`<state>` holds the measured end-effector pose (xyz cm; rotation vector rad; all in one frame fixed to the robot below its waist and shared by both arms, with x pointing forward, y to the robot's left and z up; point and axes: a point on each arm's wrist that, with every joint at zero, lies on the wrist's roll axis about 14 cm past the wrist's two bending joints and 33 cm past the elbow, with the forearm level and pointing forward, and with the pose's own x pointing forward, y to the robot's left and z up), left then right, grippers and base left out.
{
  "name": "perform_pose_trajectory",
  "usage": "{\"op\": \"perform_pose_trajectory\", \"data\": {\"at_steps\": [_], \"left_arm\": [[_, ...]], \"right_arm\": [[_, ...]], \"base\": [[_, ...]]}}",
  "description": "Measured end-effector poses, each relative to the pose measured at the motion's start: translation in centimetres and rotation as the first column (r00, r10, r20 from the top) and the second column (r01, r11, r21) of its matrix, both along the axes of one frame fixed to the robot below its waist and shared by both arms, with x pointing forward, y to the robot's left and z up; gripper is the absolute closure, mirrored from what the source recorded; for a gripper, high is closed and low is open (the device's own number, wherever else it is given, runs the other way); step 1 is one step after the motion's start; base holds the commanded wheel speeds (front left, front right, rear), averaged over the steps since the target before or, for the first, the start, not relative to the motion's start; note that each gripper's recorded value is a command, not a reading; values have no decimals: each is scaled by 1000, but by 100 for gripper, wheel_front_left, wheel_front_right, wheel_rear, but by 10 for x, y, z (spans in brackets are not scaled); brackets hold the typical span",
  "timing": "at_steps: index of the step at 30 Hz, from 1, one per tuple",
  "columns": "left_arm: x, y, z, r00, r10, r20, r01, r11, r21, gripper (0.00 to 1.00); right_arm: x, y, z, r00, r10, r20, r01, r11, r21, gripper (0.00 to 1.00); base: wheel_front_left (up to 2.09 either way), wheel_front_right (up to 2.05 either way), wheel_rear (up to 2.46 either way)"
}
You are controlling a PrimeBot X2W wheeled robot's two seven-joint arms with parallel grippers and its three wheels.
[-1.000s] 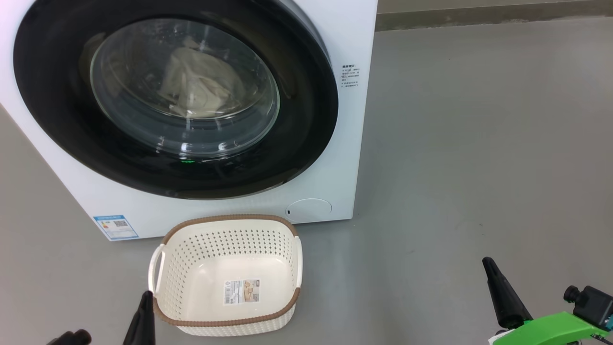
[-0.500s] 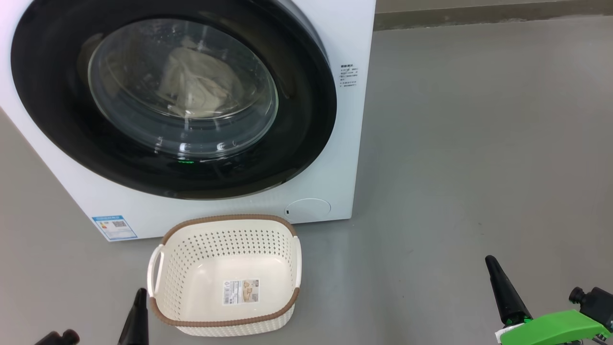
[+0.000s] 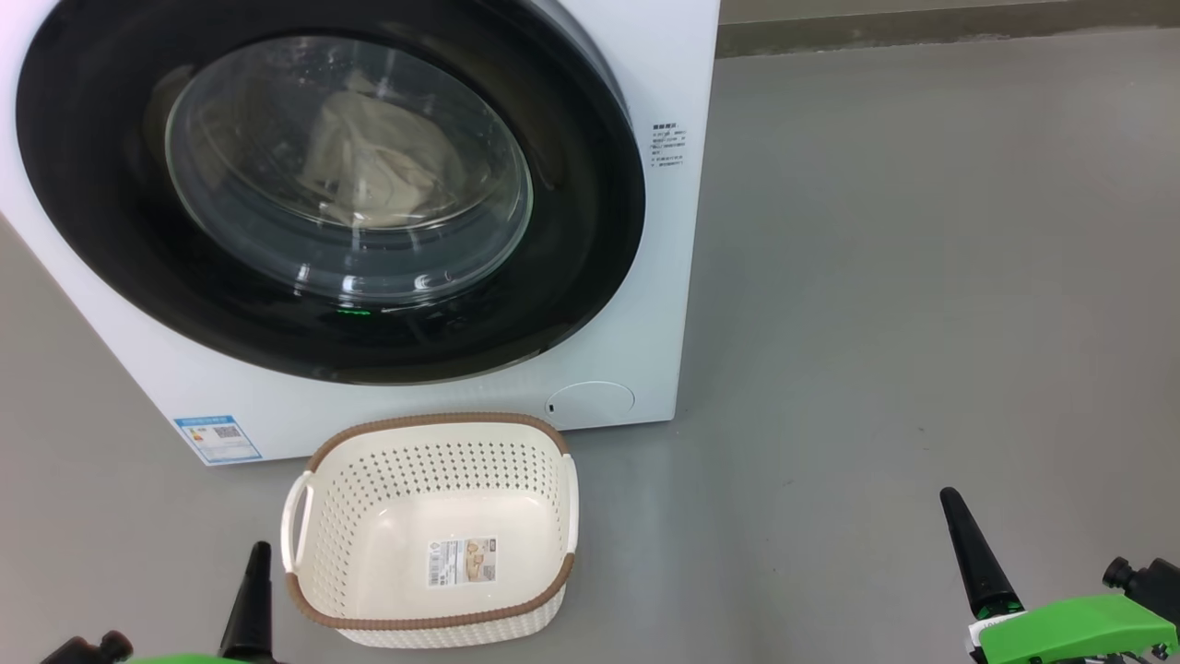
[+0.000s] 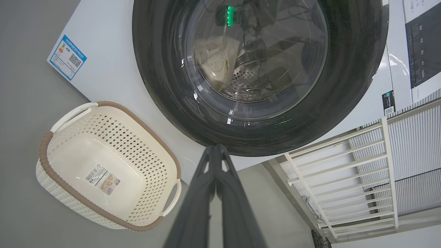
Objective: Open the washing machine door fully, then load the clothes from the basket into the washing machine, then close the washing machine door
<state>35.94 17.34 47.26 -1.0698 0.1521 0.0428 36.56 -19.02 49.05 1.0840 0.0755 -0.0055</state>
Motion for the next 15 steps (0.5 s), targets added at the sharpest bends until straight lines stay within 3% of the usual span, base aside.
{"op": "perform_pose_trajectory", "data": {"at_steps": [15], "left_arm": [[5, 4, 0, 1000, 22, -4, -22, 986, -168, 100]], "right_arm": [[3, -5, -4, 1000, -29, -12, 30, 985, 170, 100]], "base": [[0, 0, 0]]}}
